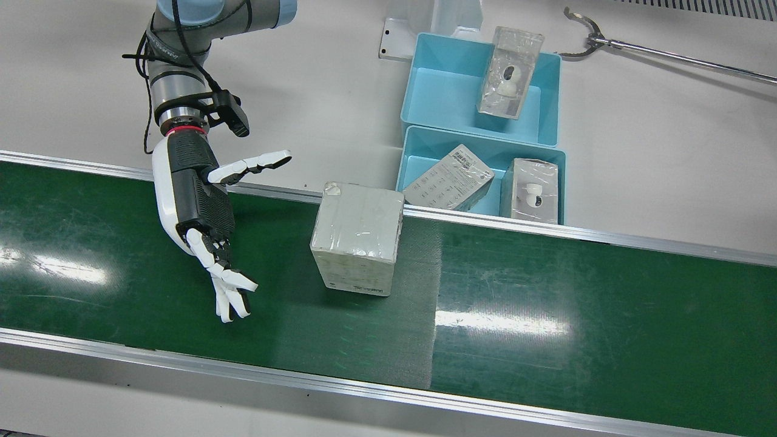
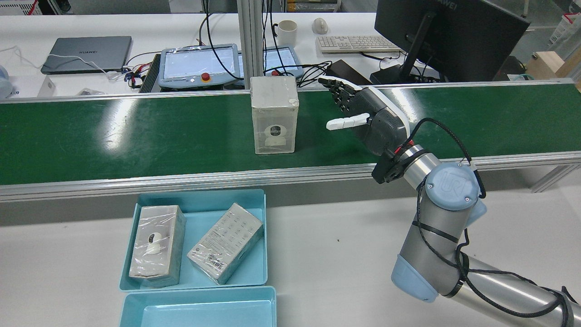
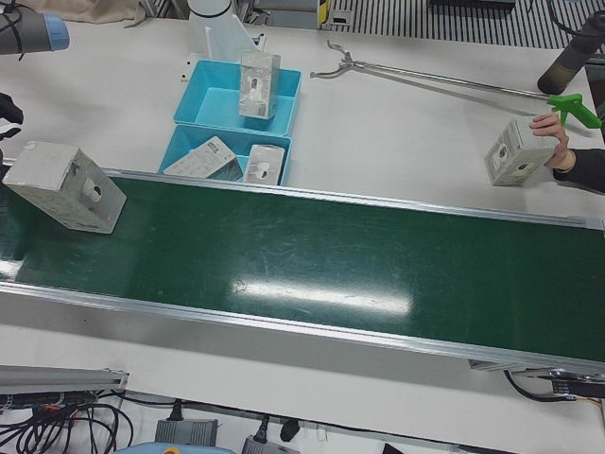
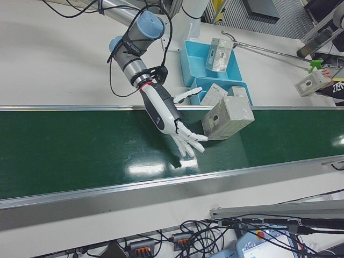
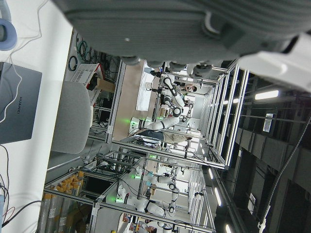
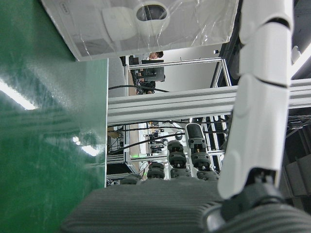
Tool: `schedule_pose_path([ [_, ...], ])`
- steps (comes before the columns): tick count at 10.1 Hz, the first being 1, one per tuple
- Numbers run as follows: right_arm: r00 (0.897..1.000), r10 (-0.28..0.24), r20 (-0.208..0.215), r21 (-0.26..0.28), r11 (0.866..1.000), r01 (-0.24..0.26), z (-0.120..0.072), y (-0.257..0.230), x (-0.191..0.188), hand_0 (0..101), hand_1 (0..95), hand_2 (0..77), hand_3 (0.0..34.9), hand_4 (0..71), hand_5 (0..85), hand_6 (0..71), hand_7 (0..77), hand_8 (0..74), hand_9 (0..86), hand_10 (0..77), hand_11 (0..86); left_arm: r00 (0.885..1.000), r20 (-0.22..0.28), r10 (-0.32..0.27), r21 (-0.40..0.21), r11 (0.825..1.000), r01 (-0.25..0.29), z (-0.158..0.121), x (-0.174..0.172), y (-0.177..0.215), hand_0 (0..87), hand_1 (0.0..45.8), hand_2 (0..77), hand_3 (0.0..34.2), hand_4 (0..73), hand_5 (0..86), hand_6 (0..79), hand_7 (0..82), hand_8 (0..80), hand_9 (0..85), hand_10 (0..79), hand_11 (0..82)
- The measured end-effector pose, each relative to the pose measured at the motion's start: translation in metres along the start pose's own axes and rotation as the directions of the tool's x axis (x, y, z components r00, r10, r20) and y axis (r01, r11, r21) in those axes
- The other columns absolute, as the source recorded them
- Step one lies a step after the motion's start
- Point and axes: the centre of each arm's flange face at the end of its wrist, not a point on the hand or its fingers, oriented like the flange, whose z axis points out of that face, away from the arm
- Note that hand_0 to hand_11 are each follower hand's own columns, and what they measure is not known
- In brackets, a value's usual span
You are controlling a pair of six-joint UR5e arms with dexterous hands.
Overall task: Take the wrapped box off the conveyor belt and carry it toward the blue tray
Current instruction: 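Close the right hand fingers around the wrapped white box on the belt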
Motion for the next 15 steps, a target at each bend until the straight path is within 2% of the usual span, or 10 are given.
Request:
schedule_pose_path([
  [15,1.000,-0.011,-0.007,0.012,1.000,0.011,0.0024,-0.0061,0.0057,47,13.1,8.7,0.0,13.1,20.2,3.8,3.8,2.2,4.9,0.0,1.1,1.000,0.000,0.000,0.000,1.000,0.000,0.0000,0.0000,0.0000,0.0,0.0,0.5,0.0,0.0,1.1,0.5,0.5,0.5,0.0,0.5,0.5],
])
